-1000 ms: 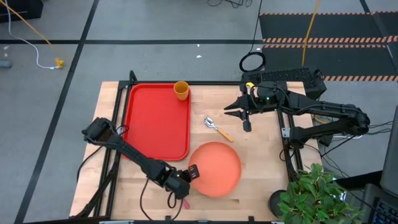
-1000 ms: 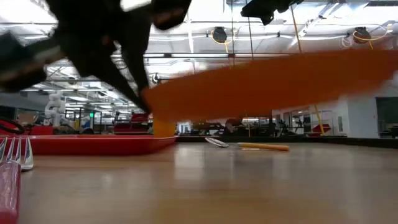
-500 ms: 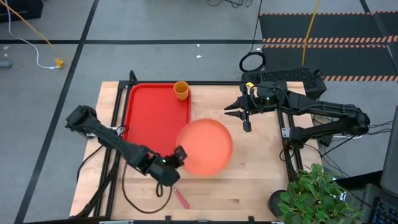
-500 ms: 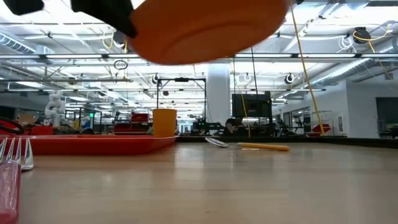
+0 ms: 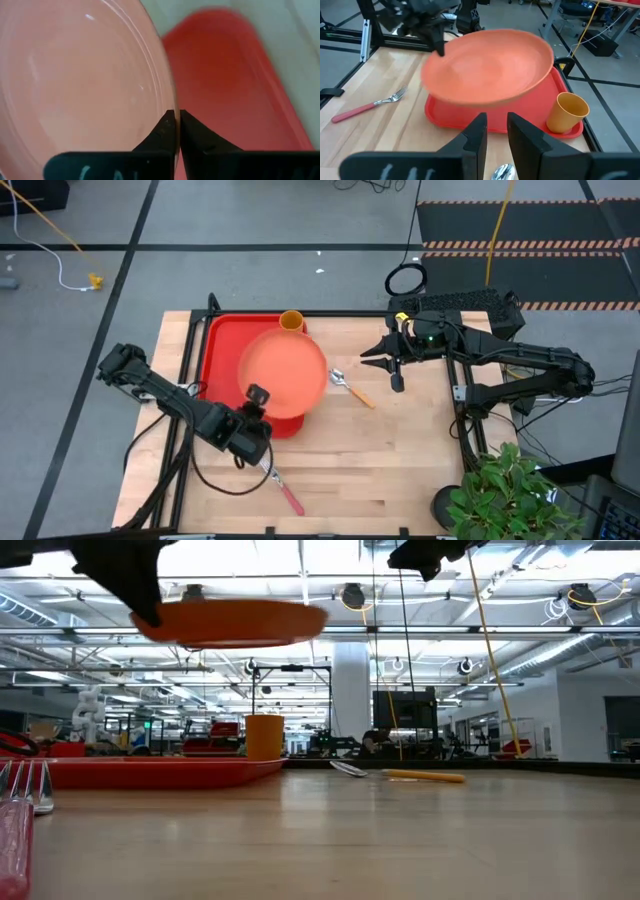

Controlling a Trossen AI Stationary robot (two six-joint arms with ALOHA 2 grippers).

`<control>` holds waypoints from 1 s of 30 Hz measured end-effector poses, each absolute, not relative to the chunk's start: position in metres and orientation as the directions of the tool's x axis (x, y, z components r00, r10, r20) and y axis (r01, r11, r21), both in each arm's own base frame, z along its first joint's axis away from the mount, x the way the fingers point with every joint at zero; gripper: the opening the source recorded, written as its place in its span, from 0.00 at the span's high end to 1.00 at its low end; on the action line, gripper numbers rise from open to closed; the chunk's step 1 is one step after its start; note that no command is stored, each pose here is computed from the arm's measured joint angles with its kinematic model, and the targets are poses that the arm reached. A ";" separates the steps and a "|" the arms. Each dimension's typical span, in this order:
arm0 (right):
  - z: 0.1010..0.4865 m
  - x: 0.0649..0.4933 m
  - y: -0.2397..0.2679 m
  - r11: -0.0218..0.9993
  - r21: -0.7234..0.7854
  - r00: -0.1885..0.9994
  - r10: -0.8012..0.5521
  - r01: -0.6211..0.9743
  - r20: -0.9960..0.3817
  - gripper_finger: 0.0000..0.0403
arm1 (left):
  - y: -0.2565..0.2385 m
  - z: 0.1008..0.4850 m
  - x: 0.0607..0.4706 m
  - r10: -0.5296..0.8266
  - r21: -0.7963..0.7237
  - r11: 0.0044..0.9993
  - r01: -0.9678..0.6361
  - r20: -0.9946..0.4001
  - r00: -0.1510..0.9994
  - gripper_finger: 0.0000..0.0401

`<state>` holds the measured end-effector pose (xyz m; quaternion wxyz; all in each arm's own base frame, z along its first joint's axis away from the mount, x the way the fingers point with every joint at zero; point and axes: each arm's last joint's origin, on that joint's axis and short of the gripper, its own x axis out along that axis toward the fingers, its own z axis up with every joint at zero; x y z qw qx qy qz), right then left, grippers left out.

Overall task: Pick and place plate/cup/fork/spoon on tray
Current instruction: Put the orange plate on the red serving tray at the bottom left of the yellow cup

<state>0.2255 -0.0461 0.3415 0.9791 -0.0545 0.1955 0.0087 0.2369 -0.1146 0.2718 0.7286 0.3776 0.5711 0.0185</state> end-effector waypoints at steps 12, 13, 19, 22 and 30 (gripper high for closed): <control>0.342 0.225 -0.046 0.994 -0.103 0.923 -0.004 -0.038 -0.384 0.84 | -0.083 0.236 0.211 0.518 0.553 0.794 0.253 -0.833 0.196 0.97; 0.341 0.225 -0.046 0.994 -0.103 0.923 -0.004 -0.038 -0.384 0.84 | -0.080 0.232 0.208 0.514 0.551 0.799 0.241 -0.833 0.203 0.96; 0.341 0.225 -0.046 0.993 -0.107 0.923 -0.004 -0.040 -0.384 0.84 | -0.067 0.212 0.194 0.430 0.478 0.865 0.154 -0.863 0.265 0.98; 0.342 0.225 -0.046 0.993 -0.107 0.924 -0.004 -0.040 -0.384 0.84 | -0.061 0.202 0.190 0.377 0.423 0.897 0.129 -0.884 0.277 0.97; 0.342 0.226 -0.046 0.993 -0.109 0.926 -0.005 -0.039 -0.377 0.84 | -0.048 0.192 0.195 0.329 0.374 0.919 0.123 -0.901 0.284 0.98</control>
